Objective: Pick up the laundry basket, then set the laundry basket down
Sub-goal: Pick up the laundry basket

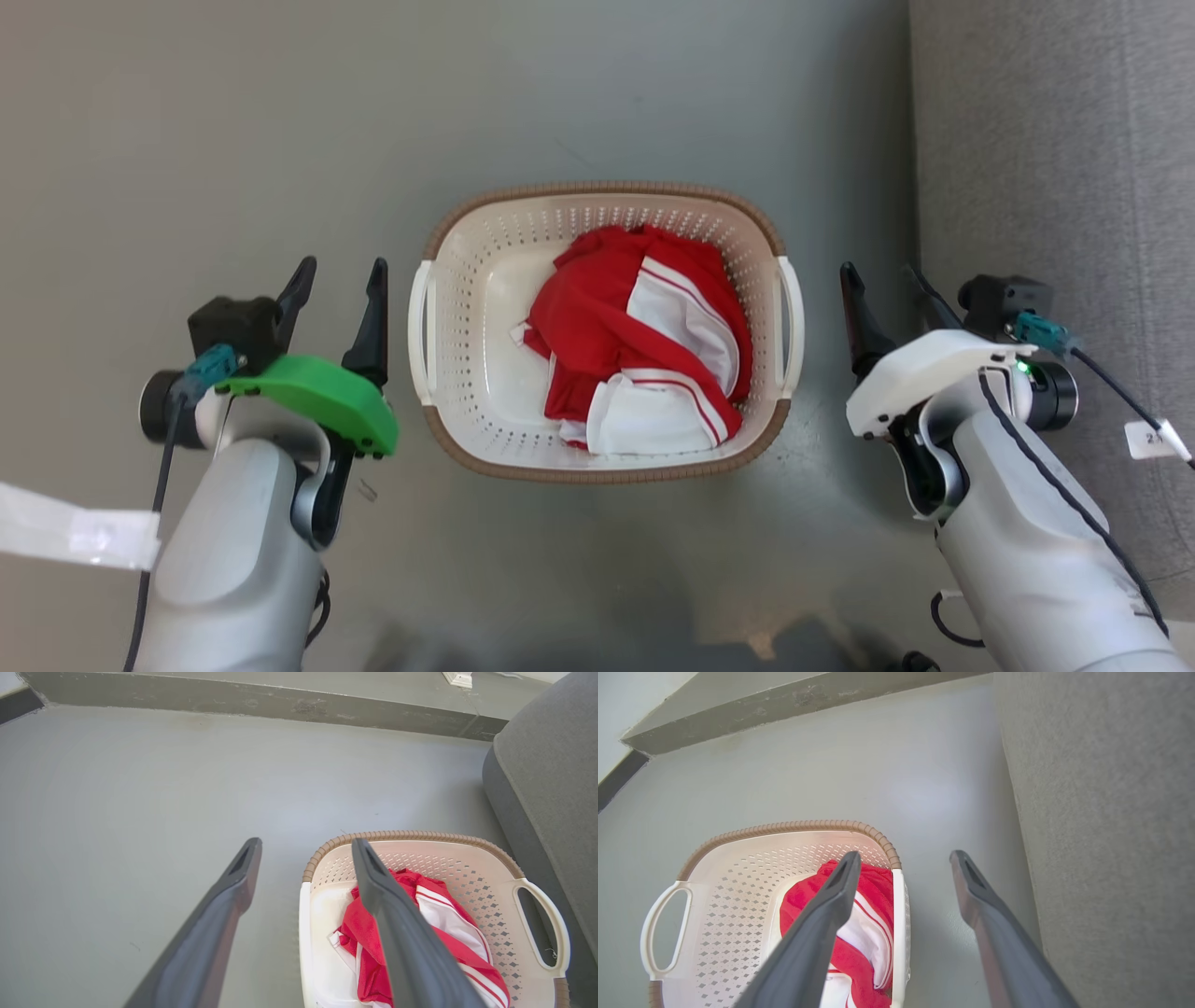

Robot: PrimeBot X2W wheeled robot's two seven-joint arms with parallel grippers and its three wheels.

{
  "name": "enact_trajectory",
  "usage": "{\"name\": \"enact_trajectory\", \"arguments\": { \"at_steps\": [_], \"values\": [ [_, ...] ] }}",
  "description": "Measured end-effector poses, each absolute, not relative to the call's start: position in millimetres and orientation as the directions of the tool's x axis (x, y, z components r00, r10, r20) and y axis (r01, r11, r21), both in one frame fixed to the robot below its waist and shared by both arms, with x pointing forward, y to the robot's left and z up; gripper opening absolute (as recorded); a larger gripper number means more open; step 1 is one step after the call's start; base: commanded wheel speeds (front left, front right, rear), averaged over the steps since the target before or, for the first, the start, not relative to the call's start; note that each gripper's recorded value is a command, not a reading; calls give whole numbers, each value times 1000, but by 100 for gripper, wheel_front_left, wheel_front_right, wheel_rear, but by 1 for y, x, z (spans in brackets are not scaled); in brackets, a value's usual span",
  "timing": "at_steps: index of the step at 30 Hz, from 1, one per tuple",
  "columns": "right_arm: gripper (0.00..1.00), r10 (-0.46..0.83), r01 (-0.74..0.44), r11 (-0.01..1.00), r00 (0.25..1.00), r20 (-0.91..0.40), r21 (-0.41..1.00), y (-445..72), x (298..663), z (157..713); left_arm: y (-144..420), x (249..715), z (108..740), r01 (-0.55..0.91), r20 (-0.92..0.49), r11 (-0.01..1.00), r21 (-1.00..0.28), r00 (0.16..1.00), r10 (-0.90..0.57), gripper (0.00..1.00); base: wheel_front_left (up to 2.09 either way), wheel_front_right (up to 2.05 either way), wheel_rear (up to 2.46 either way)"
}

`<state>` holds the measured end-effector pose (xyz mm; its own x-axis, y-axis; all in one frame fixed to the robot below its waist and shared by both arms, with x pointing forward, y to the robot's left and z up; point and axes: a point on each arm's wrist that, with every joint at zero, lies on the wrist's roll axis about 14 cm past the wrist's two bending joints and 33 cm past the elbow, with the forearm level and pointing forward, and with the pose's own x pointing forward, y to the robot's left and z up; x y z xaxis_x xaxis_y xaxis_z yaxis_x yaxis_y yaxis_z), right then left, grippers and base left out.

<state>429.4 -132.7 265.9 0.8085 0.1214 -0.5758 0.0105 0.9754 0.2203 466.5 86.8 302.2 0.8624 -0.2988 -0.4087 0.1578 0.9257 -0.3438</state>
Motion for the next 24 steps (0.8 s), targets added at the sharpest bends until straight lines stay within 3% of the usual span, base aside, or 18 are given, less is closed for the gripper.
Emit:
{"name": "enact_trajectory", "arguments": {
  "at_steps": [14, 24],
  "values": [
    [100, 179, -25, 976, 655, -734, 216, -115, 424, 191, 67, 473, 229, 171, -566, 914, -369, 739, -366, 100, 0, 0, 0],
    [100, 236, -28, 964, 556, -797, 265, -99, 414, 152, 59, 443, 170, 135, -716, 909, -395, 575, -396, 100, 0, 0, 0]
  ]
}}
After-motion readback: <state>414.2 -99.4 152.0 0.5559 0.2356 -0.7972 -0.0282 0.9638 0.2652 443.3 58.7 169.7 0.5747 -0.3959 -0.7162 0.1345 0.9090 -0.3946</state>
